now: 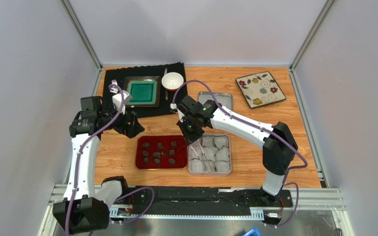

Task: Pack the chocolate
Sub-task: Place the clamp in the packing box.

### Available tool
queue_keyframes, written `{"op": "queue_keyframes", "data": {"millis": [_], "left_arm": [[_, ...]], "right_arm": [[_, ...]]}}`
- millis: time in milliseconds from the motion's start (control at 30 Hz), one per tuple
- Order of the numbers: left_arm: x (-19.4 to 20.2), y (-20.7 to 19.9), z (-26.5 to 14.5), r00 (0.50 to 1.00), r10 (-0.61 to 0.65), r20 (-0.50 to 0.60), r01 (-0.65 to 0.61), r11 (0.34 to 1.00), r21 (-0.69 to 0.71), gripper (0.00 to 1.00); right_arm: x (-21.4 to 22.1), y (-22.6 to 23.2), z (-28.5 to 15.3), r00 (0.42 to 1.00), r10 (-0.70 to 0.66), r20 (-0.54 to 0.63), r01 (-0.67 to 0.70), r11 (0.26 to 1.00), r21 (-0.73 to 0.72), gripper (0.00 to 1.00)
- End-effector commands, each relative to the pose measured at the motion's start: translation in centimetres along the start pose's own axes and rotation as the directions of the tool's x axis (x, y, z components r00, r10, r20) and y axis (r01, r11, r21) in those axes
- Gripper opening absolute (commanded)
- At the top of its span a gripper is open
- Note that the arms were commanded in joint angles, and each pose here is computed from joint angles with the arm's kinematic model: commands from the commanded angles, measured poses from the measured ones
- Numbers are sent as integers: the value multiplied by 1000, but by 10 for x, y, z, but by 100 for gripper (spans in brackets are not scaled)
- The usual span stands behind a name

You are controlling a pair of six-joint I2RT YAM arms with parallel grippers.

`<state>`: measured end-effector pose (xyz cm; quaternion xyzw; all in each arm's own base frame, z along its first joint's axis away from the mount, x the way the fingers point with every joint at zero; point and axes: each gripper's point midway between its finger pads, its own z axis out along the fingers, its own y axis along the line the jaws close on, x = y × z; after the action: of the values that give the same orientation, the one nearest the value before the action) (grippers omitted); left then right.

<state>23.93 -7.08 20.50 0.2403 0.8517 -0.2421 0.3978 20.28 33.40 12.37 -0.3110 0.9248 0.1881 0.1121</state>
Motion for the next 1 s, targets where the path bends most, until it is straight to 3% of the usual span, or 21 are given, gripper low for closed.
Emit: {"op": "queue_keyframes", "data": {"millis": [0,500,967], "left_arm": [[1,6,-1,1000,-2,2,2,1000,-5,99],[1,12,-4,1000,6,7,-6,1000,-30,99],[7,15,-4,1000,26,-3,-26,998,-53,99]], "right_arm": [[-14,21,-3,998,-38,45,40,998,-46,0],[16,30,40,999,-38,-35,37,999,-35,3],[19,12,47,998,-50,-35,52,997,51,34]]}}
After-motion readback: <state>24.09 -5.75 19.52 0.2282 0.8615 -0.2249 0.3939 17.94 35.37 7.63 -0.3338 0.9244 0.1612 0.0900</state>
